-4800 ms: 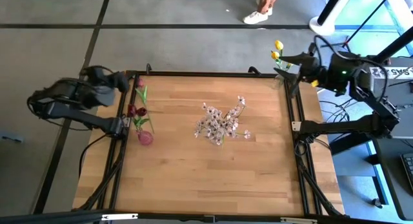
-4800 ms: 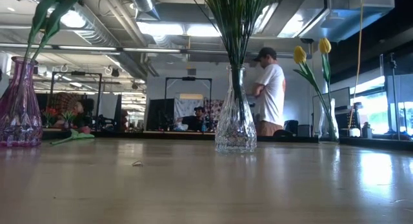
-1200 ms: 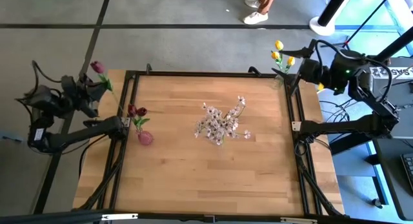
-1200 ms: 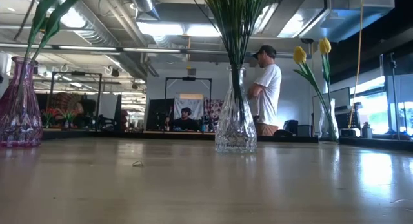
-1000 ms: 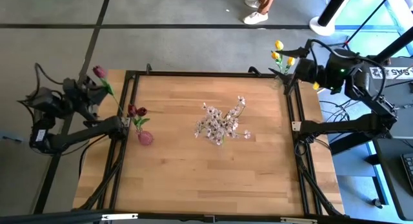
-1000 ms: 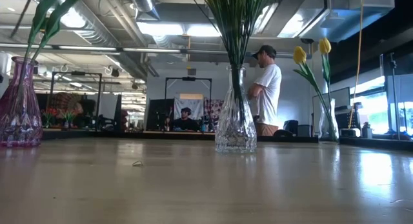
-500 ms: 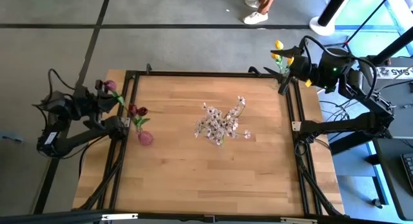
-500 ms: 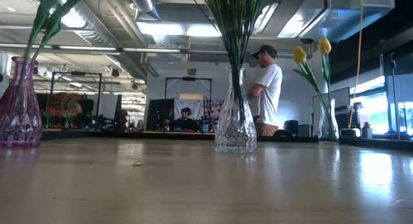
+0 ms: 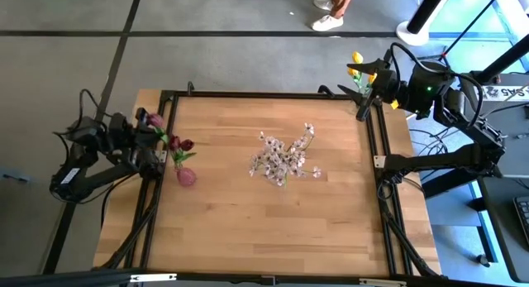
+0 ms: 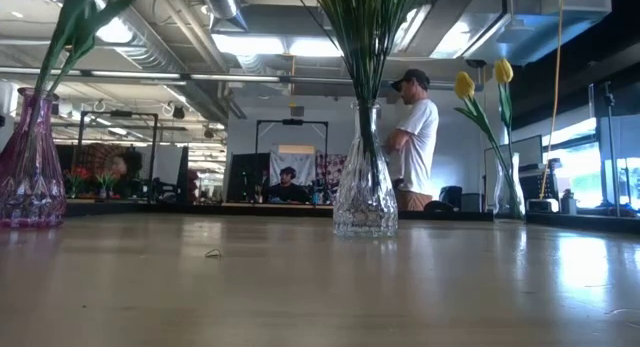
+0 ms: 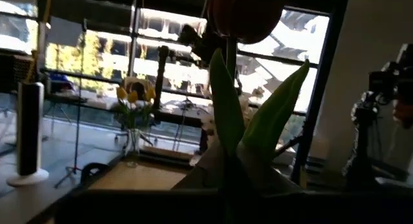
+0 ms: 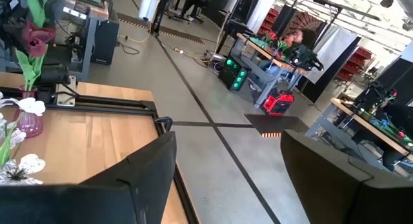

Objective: Sort flowers into vase by color
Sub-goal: Put the red tulip into the violet vase

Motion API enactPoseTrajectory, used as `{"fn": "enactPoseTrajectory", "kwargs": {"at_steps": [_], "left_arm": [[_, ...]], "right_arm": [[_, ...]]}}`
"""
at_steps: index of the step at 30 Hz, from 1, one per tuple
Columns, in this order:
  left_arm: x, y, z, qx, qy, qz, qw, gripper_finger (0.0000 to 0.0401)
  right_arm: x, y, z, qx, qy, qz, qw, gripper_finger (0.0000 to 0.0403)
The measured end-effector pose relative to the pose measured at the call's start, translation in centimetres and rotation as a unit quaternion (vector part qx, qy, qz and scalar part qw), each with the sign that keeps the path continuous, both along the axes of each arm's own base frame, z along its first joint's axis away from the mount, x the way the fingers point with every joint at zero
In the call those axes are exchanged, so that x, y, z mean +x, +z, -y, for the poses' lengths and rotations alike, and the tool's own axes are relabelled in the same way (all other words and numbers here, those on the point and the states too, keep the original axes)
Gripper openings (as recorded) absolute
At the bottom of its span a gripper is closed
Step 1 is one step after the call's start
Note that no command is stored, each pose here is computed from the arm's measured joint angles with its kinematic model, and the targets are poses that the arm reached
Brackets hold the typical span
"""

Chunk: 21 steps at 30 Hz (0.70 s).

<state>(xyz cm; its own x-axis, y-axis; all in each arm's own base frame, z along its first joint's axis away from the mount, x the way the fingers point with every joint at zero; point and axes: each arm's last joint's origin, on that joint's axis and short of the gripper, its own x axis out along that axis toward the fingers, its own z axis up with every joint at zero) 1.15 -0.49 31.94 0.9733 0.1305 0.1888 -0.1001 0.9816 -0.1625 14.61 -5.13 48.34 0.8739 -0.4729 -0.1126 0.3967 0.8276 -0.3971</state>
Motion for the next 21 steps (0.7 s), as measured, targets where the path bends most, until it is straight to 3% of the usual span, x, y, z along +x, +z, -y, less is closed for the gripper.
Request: {"fn": "enactPoseTrajectory", "kwargs": {"at_steps": [10,21], "left_arm": [[-0.1,-1.4,0.2,-0.045,-0.024,-0.079,0.996,0.0009],[-0.7,-2.1,0.5,-0.108,-0.020,-0.130,0.985,0.0113]], "right_arm": [[0.0,0.4,0.0,-0.007,0.000,0.022,1.000,0.0277],[0.0,0.5,0.1,-0.009,-0.012,0.025,1.000,0.0277]]}}
